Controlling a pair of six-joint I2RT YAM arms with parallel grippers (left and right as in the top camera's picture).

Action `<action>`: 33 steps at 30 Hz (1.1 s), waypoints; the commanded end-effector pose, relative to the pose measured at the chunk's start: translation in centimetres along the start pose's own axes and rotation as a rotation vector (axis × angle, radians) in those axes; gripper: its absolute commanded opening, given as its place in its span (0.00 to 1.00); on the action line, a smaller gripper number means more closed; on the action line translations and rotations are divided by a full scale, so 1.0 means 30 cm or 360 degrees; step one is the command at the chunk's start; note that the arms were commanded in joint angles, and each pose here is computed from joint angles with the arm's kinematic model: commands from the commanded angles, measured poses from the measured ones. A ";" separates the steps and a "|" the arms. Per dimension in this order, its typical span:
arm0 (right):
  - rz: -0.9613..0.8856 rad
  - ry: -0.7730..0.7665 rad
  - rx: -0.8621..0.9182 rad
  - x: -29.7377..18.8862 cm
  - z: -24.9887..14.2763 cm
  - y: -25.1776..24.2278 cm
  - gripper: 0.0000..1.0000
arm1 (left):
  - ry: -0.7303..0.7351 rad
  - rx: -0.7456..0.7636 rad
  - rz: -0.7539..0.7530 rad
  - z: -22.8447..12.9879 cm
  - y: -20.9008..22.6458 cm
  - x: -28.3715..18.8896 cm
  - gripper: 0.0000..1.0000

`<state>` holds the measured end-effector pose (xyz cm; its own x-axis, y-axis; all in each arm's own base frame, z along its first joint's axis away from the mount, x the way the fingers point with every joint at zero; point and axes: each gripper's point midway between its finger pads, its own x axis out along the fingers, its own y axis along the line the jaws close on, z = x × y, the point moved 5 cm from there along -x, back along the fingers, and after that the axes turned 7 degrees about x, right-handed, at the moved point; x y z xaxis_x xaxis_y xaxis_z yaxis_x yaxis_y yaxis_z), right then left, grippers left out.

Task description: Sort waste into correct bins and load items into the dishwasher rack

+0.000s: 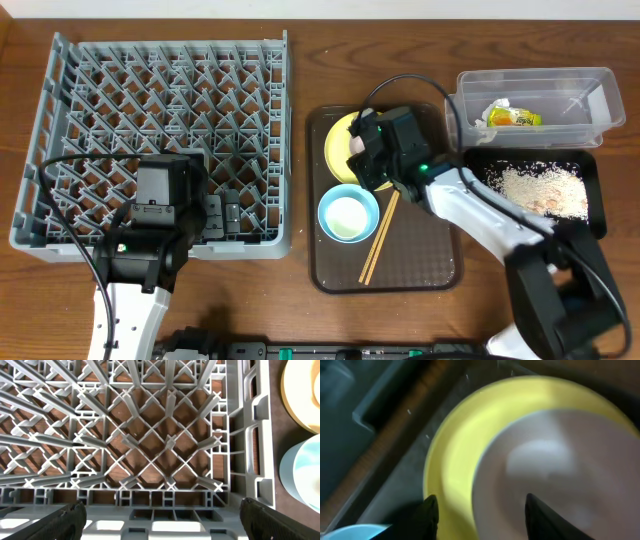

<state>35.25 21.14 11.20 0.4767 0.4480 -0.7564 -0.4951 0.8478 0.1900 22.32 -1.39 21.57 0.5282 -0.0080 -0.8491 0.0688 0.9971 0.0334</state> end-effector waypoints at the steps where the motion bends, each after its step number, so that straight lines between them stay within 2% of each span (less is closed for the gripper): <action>1: 0.0102 -0.0194 -0.0037 -0.152 0.105 0.066 0.55 | -0.0025 0.0001 0.0000 0.015 -0.002 -0.014 1.00; 5: 0.0109 -0.0205 0.0025 -0.264 0.107 0.086 0.52 | -0.0026 0.0001 0.0000 0.015 -0.002 -0.014 1.00; 9: 0.0234 0.0002 0.0077 -0.292 0.022 0.119 0.47 | -0.0026 0.0001 0.0000 0.015 -0.002 -0.014 1.00; 12: 0.0310 0.0213 0.0130 -0.276 -0.059 0.136 0.36 | -0.0026 0.0001 0.0000 0.015 -0.002 -0.014 1.00; 13: 0.0299 0.0280 0.0164 -0.266 -0.085 0.133 0.35 | -0.0026 0.0001 0.0000 0.015 -0.002 -0.014 1.00; 18: 0.0275 0.0481 0.0273 -0.204 -0.160 0.134 0.33 | -0.0026 0.0001 0.0000 0.015 -0.002 -0.014 0.99; 25: 0.0274 0.0613 0.0309 -0.144 -0.214 0.153 0.31 | -0.0025 0.0001 0.0000 0.015 -0.002 -0.014 1.00; 33: 0.0250 0.0583 0.0338 -0.128 -0.202 0.148 0.02 | -0.0026 0.0001 0.0000 0.015 -0.002 -0.014 1.00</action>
<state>26.63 21.30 11.29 0.0977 0.4742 -0.8750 -0.3827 0.8295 0.4068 22.32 -1.39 21.58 0.5285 -0.0081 -0.8489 0.0684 0.9971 0.0331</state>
